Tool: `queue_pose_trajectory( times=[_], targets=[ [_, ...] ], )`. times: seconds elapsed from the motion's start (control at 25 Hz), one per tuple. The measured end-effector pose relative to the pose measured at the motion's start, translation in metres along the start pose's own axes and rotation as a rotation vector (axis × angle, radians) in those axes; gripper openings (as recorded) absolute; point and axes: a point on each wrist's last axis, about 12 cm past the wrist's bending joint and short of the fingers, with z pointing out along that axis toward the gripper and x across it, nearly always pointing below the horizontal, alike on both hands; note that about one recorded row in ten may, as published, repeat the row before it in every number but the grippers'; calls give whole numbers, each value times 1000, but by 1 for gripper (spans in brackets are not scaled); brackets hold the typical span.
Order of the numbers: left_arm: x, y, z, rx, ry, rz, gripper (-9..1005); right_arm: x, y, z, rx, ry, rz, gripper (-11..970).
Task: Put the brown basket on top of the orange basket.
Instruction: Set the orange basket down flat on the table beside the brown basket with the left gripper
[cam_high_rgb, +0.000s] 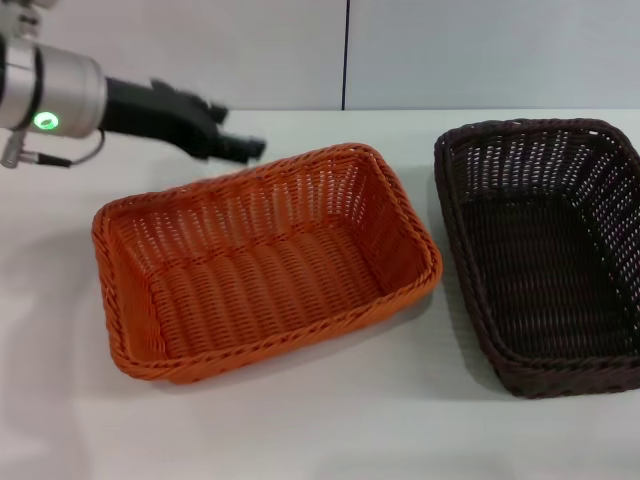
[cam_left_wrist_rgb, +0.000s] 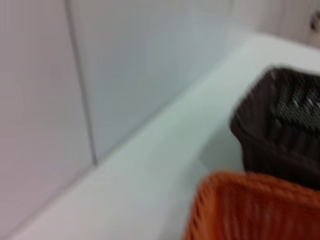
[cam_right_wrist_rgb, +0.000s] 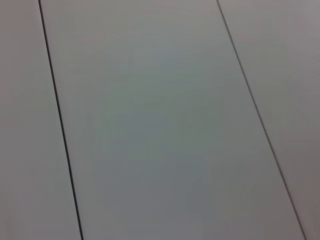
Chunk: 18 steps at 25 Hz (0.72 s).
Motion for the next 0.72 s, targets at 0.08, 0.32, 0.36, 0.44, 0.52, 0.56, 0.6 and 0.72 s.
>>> queue_pose_trajectory(
  times=[0.08,0.32,0.36,0.44,0.52,0.56,0.6,0.72],
  targets=[
    [1,2,-9,-25,-75,-14,621,0,0,0,0,1,0,584],
    [27,-1,-44,-33,-359,-113,777,0,0,0,1,1,-1,584],
    [27,-1,-44,-33,-359,-113,804,0,0,0,1,1,-1,584],
    [36,-2,-49,-27,-402,-137,859,0,-1,0,1,1,-2,584],
    [63,-8,-61,0,-517,-215,855,0,-1,0,1,0,-2,583],
    [84,-14,-69,19,-594,-272,852,0,0,1,-1,-1,-2,583],
    [84,-14,-69,19,-594,-272,850,0,0,2,-2,-3,-3,583],
    [121,-24,-84,34,-683,-365,844,-1,2,4,-8,-8,-3,583]
  ],
)
